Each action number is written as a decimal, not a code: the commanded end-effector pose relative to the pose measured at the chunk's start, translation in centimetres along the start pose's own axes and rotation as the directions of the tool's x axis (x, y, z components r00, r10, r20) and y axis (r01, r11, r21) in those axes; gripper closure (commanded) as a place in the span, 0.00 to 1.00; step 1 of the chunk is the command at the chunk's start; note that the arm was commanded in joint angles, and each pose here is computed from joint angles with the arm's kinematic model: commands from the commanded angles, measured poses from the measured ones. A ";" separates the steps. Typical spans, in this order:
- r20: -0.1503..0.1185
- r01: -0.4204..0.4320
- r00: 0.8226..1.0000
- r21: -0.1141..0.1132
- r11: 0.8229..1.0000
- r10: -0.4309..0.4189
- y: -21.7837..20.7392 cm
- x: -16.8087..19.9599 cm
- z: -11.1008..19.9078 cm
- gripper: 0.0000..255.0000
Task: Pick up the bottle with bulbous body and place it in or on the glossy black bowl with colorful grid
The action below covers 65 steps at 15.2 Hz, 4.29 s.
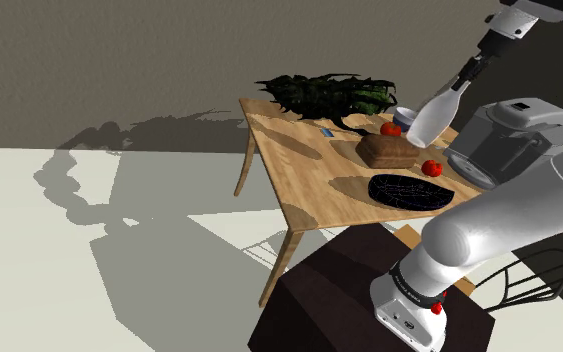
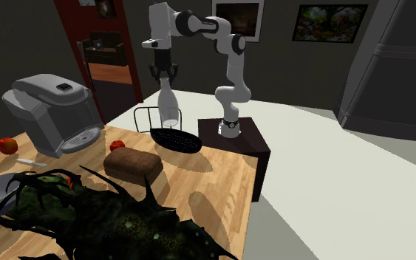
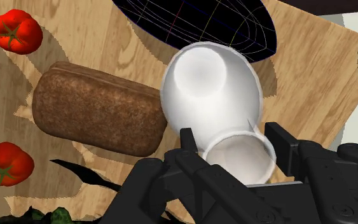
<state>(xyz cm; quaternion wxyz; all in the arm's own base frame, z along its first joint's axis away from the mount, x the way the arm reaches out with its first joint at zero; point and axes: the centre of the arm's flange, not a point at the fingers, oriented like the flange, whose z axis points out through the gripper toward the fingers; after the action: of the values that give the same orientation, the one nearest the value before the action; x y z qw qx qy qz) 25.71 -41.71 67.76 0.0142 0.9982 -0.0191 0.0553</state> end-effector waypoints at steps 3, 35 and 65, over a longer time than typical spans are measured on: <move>0.000 0.000 1.000 0.000 1.000 0.000 0.2 -4.9 -2.0 1.00; 0.000 0.000 1.000 0.000 1.000 0.000 -0.2 -10.7 11.4 1.00; 0.000 0.000 1.000 0.000 1.000 0.000 -0.2 -11.0 8.6 0.00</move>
<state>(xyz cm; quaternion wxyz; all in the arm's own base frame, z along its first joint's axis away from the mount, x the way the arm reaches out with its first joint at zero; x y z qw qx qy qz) 15.76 -41.34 58.04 0.0143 0.9982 -0.0188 0.0551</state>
